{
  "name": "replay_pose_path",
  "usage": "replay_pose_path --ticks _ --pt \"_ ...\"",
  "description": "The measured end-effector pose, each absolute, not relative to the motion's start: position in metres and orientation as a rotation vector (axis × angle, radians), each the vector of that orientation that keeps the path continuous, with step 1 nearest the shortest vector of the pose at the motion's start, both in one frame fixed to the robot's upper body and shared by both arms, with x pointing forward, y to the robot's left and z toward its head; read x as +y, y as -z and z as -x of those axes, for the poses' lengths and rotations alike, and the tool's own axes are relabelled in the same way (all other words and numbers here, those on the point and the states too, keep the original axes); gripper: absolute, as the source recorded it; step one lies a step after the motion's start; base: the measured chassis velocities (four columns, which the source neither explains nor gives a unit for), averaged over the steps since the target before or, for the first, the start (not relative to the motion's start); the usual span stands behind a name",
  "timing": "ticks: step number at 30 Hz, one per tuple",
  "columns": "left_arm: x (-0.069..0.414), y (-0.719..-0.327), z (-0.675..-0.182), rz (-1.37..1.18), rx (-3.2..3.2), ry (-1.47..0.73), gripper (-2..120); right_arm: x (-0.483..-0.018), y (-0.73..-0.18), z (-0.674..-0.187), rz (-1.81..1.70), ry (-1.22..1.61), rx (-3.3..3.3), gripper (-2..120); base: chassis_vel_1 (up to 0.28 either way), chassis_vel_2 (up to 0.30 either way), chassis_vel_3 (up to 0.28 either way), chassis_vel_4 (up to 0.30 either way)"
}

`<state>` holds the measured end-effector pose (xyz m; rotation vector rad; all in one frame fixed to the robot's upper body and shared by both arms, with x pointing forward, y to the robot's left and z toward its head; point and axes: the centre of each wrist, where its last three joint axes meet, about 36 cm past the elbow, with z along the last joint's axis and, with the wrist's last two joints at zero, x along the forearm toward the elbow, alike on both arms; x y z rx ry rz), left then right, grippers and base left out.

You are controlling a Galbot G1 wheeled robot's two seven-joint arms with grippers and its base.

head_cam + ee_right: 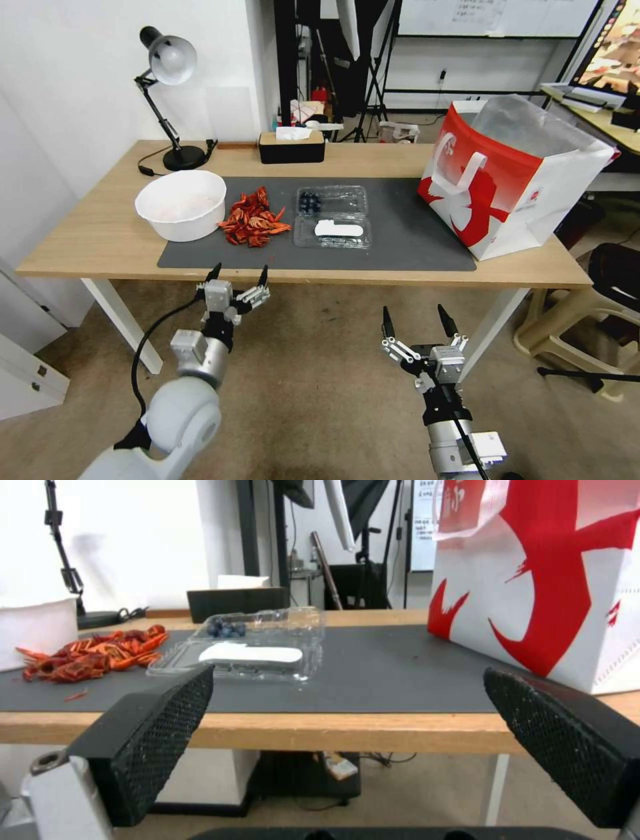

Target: Close the takeout container lid, then place the container into the takeout bag.

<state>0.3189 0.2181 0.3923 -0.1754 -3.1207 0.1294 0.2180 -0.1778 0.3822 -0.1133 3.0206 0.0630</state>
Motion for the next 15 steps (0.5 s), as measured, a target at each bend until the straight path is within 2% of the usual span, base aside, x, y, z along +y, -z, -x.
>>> replay_pose_path --ticks 15 --pt "0.218 -0.366 -0.292 0.116 -3.121 -0.126 100 -0.181 -0.379 -0.219 0.112 -0.037 3.022 100 0.0 0.0 0.0 0.0"
